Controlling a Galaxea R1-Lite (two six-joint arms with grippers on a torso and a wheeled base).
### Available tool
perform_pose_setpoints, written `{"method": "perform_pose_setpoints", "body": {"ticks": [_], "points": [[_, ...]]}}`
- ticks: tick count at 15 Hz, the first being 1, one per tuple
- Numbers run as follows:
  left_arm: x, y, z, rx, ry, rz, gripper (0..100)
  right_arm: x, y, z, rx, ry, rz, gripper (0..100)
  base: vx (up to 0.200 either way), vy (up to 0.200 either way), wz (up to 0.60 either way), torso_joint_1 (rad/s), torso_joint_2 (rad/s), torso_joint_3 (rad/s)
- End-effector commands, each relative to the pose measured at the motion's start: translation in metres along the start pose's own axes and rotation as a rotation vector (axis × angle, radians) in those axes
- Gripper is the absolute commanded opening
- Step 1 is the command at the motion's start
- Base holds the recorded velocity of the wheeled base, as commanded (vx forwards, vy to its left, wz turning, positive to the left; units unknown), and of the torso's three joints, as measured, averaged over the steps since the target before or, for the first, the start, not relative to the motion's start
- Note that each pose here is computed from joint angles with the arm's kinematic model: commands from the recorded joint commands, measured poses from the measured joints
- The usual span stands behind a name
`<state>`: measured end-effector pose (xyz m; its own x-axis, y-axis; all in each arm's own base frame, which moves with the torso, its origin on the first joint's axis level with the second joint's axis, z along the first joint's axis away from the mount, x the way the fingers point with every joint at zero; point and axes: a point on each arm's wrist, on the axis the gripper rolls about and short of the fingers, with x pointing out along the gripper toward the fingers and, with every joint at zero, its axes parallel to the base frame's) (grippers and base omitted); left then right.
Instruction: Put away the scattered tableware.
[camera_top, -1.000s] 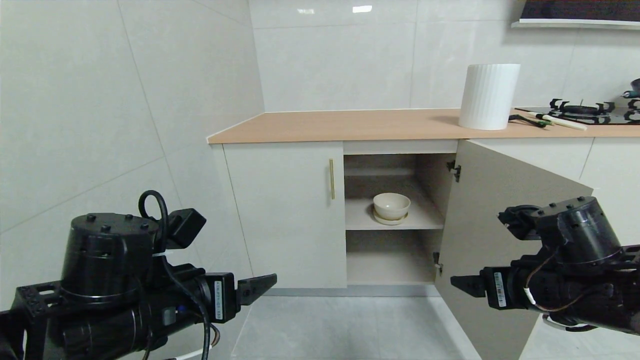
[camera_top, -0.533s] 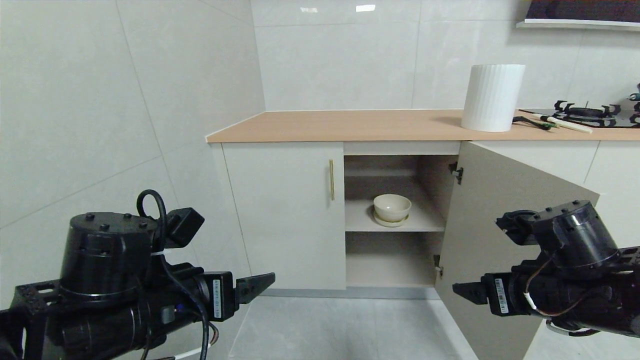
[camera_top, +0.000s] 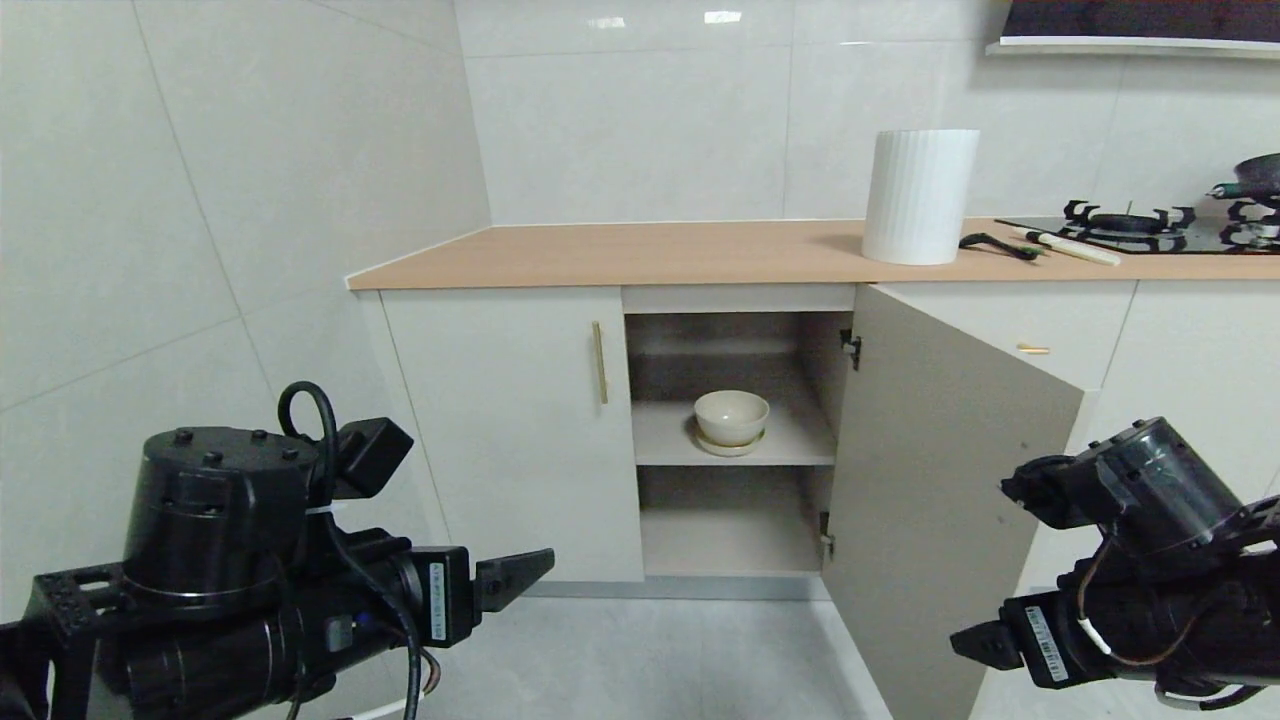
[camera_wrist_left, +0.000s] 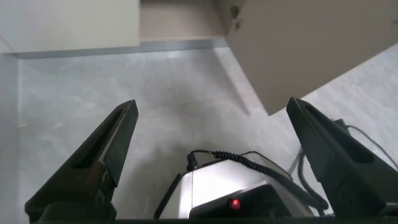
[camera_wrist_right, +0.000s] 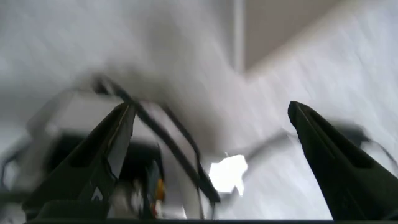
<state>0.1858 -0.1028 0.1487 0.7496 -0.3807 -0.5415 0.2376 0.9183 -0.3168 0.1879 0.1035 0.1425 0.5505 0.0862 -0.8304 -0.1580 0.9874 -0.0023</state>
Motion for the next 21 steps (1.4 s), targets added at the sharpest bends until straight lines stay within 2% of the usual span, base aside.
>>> {"method": "perform_pose_setpoints", "body": {"ticks": [1, 2, 4, 5, 6, 8, 10, 14, 19, 21], "points": [[0.001, 0.000, 0.000, 0.000, 0.003, 0.000, 100, -0.006, -0.003, 0.006, 0.015, -0.010, -0.007, 100, 0.000, 0.000, 0.00, 0.000, 0.00, 0.000], [0.000, 0.000, 0.000, 0.000, 0.001, 0.000, 100, -0.006, -0.011, 0.011, 0.045, -0.006, -0.037, 100, 0.000, 0.000, 0.00, 0.000, 0.00, 0.000], [0.000, 0.000, 0.000, 0.000, 0.001, 0.000, 100, -0.002, -0.044, 0.025, 0.114, -0.023, -0.158, 100, 0.000, 0.000, 0.00, 0.000, 0.00, 0.000], [0.000, 0.000, 0.000, 0.000, 0.001, 0.000, 100, 0.000, -0.054, 0.028, 0.131, -0.023, -0.184, 100, 0.000, 0.000, 0.00, 0.000, 0.00, 0.000], [0.001, 0.000, 0.000, 0.000, 0.003, 0.000, 100, 0.002, -0.080, 0.036, 0.190, -0.024, -0.246, 100, 0.000, 0.000, 0.00, 0.000, 0.00, 0.000], [0.001, 0.000, 0.000, 0.000, 0.003, -0.001, 100, 0.010, -0.109, 0.045, 0.262, -0.012, -0.306, 100, 0.000, 0.000, 0.00, 0.000, 0.00, 0.000], [0.001, 0.000, 0.000, 0.000, 0.003, -0.001, 100, 0.019, -0.129, 0.049, 0.305, 0.005, -0.345, 100, 0.000, 0.000, 0.00, 0.000, 0.00, 0.000], [0.001, 0.000, -0.001, 0.000, 0.005, -0.001, 100, 0.039, -0.141, 0.057, 0.338, -0.028, -0.364, 100, 0.000, 0.000, 0.00, 0.000, 0.00, 0.000], [0.000, 0.000, 0.000, 0.000, -0.001, -0.003, 100, 0.073, -0.149, 0.078, 0.477, -0.222, -0.355, 100, 0.000, 0.000, 0.00, 0.000, 0.00, 0.000], [0.000, 0.000, 0.000, -0.002, -0.001, -0.003, 100, 0.077, -0.148, 0.080, 0.495, -0.242, -0.347, 100, 0.000, 0.000, 0.00, 0.000, 0.00, 0.000]]}}
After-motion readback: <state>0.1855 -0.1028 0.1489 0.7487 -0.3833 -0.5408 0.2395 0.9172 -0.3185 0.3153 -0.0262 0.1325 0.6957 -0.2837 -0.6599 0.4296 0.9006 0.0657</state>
